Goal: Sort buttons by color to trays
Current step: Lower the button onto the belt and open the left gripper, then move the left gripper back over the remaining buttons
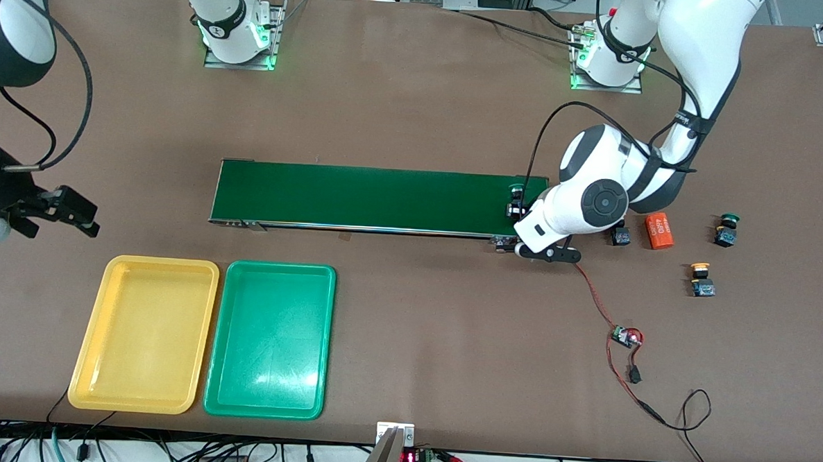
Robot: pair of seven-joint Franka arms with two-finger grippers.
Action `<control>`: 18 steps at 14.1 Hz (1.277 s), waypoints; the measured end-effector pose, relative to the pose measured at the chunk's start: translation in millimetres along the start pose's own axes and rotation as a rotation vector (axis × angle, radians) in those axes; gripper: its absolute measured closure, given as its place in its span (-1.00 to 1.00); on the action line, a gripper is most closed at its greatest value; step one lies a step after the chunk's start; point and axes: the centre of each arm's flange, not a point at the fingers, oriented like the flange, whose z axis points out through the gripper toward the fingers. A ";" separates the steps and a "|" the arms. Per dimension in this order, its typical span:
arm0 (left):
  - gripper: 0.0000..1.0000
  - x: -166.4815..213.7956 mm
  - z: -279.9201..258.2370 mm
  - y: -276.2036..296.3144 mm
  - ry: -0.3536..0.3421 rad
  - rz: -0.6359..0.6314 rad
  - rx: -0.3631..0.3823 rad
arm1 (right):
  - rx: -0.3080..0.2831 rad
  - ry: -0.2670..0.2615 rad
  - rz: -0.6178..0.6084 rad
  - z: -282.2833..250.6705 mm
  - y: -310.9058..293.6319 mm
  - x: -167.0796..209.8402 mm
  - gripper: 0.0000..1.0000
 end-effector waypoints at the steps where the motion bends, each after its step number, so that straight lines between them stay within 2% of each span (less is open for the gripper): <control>1: -0.67 4.7 -16.0 -3.6 0.005 -0.011 -0.003 | 0.004 0.017 0.009 2.0 4.3 2.6 -1.00; 3: -1.00 23.2 -57.3 -42.0 0.030 -0.085 -0.024 | 0.005 0.040 0.015 7.5 8.6 6.9 -1.00; 5: -1.00 43.6 -87.6 -123.8 0.058 -0.210 -0.061 | 0.005 0.053 0.019 13.3 11.5 9.9 -1.00; 7: -1.00 51.8 -92.6 -198.1 0.059 -0.311 -0.090 | 0.005 0.057 0.023 15.3 14.0 10.9 -1.00; 8: -1.00 53.1 -92.0 -223.7 0.060 -0.342 -0.089 | 0.008 0.060 0.026 14.9 14.8 11.1 -1.00; 10: -1.00 52.6 -92.9 -264.5 0.073 -0.366 -0.030 | 0.016 0.062 0.032 14.8 15.5 11.2 -1.00; 12: -1.00 48.9 -92.0 -302.5 0.066 -0.348 -0.011 | 0.015 0.054 0.036 15.0 17.9 10.2 -1.00; 16: -1.00 53.0 -71.9 -372.3 0.049 -0.313 -0.015 | 0.015 -0.082 0.055 8.7 30.4 -8.6 -1.00; 18: -1.00 63.8 -68.3 -384.0 0.057 -0.287 0.020 | 0.017 -0.152 0.055 -1.1 30.0 -19.0 -1.00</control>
